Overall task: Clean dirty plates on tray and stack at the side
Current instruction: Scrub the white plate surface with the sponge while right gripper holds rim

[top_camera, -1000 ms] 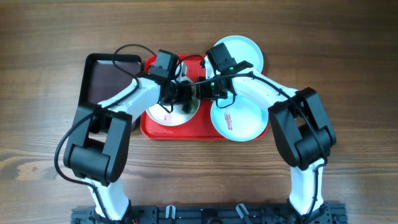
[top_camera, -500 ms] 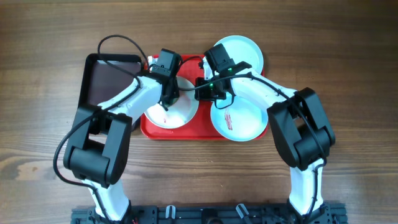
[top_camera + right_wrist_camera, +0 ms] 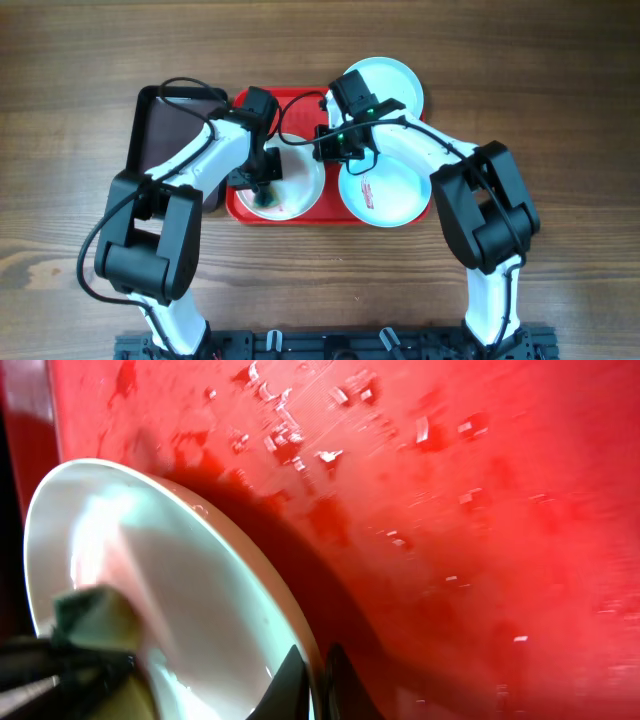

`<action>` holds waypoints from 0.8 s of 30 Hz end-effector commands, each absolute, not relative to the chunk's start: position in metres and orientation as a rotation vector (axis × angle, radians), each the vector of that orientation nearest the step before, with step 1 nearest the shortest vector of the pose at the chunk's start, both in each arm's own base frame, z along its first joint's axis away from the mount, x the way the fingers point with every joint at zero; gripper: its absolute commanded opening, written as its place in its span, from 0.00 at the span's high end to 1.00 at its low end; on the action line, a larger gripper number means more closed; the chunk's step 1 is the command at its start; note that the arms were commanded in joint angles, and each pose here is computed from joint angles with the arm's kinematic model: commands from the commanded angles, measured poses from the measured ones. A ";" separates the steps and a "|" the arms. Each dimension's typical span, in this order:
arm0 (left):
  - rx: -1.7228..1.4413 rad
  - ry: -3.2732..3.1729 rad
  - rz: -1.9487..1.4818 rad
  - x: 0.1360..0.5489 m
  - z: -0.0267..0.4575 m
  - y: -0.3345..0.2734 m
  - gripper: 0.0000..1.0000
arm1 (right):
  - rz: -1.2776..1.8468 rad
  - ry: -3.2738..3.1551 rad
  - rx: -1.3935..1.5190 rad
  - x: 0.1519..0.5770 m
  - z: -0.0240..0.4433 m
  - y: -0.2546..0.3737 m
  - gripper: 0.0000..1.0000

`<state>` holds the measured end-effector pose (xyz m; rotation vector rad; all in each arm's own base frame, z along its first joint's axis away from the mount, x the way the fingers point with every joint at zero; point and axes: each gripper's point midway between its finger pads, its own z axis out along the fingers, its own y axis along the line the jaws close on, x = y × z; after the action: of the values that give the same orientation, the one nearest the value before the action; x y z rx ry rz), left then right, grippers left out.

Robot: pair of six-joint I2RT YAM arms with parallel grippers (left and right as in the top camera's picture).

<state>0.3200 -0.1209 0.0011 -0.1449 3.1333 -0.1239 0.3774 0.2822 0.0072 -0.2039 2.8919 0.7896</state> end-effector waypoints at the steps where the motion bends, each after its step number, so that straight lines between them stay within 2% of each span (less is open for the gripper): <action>1: 0.042 3.179 -0.688 0.297 -0.008 -0.187 0.96 | 0.764 2.921 -0.144 0.376 -0.003 0.278 0.96; 13: 0.132 2.833 -0.716 0.372 0.005 -0.206 0.96 | 0.764 2.923 -0.136 0.376 -0.003 0.278 0.96; 18: 0.064 2.753 -0.401 0.403 0.000 -0.173 0.96 | 0.762 2.924 -0.141 0.376 -0.004 0.277 0.96; 24: -0.133 2.704 -0.050 0.420 -0.002 -0.115 0.96 | 0.763 2.922 -0.143 0.376 -0.003 0.277 0.96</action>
<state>0.4080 -0.1714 0.0079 0.0231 2.7338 -0.3966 0.3815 0.2784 0.0073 -0.1594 2.8917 0.7876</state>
